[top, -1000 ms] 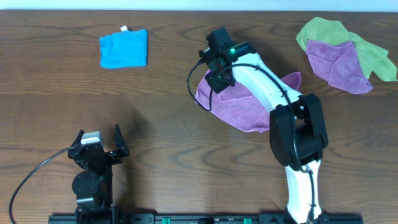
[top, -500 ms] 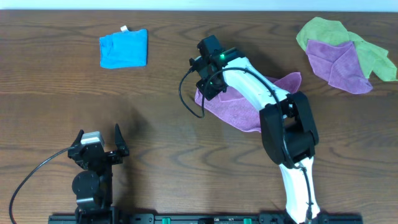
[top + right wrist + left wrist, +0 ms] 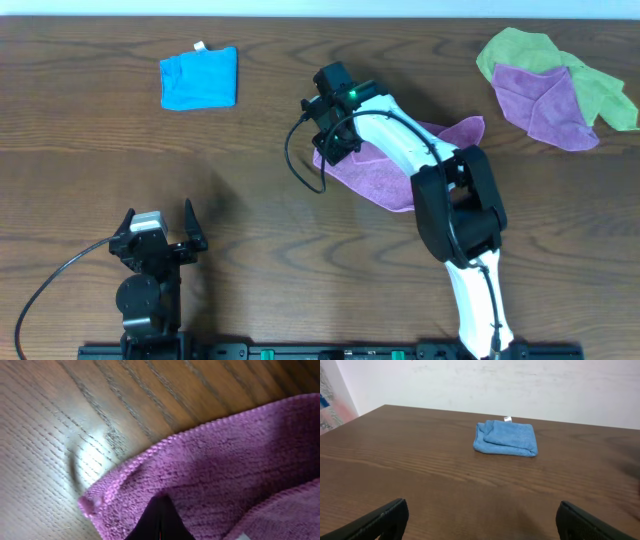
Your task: Fold the cloth
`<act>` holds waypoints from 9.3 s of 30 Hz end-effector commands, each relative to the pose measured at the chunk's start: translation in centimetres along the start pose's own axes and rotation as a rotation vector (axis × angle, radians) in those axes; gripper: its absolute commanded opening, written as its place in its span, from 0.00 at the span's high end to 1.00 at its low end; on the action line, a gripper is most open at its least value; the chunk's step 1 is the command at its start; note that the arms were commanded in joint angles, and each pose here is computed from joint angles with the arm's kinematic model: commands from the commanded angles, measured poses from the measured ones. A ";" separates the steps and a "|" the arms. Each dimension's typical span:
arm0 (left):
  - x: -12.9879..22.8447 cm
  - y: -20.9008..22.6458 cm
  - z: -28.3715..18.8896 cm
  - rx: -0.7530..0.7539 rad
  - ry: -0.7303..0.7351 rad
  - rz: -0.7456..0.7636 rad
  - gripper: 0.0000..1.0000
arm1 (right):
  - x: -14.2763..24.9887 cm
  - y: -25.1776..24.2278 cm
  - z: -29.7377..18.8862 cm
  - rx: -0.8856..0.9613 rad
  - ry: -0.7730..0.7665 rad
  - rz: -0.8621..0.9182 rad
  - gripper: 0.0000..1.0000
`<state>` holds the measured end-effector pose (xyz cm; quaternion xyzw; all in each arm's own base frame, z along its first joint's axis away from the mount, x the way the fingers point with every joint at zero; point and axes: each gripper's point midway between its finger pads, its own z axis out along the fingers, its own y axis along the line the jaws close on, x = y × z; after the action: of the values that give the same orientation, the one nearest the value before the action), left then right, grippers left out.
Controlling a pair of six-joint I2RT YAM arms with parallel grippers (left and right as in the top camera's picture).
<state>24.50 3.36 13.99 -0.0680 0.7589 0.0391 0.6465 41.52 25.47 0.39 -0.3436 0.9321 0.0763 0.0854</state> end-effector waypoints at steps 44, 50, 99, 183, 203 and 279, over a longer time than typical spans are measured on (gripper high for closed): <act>1.9 0.2 0.0 -0.012 0.062 0.019 0.05 | -1.3 11.4 -5.5 0.040 0.075 -0.268 0.99; 1.9 0.2 0.0 -0.012 0.062 0.019 0.05 | 0.4 7.8 -9.8 0.113 0.109 -0.226 0.98; 0.0 -14.7 -8.2 0.953 0.462 -0.819 0.05 | 26.2 10.1 -33.7 0.010 -0.557 0.203 0.01; 11.6 -23.9 3.7 0.723 1.276 -0.221 0.01 | 30.3 -0.2 -35.4 0.459 -0.490 0.633 0.01; 11.4 -26.5 2.9 0.784 1.276 -0.253 0.01 | 30.4 -0.1 -35.2 0.455 -0.485 0.632 0.01; 15.6 -25.3 4.9 0.501 1.291 -0.229 0.73 | 30.3 -0.4 -34.8 0.460 -0.481 0.634 0.01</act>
<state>31.82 -22.25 0.42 0.0015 0.9592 -0.2687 0.0877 15.40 -0.66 28.08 0.0122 0.9367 -0.0290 0.3487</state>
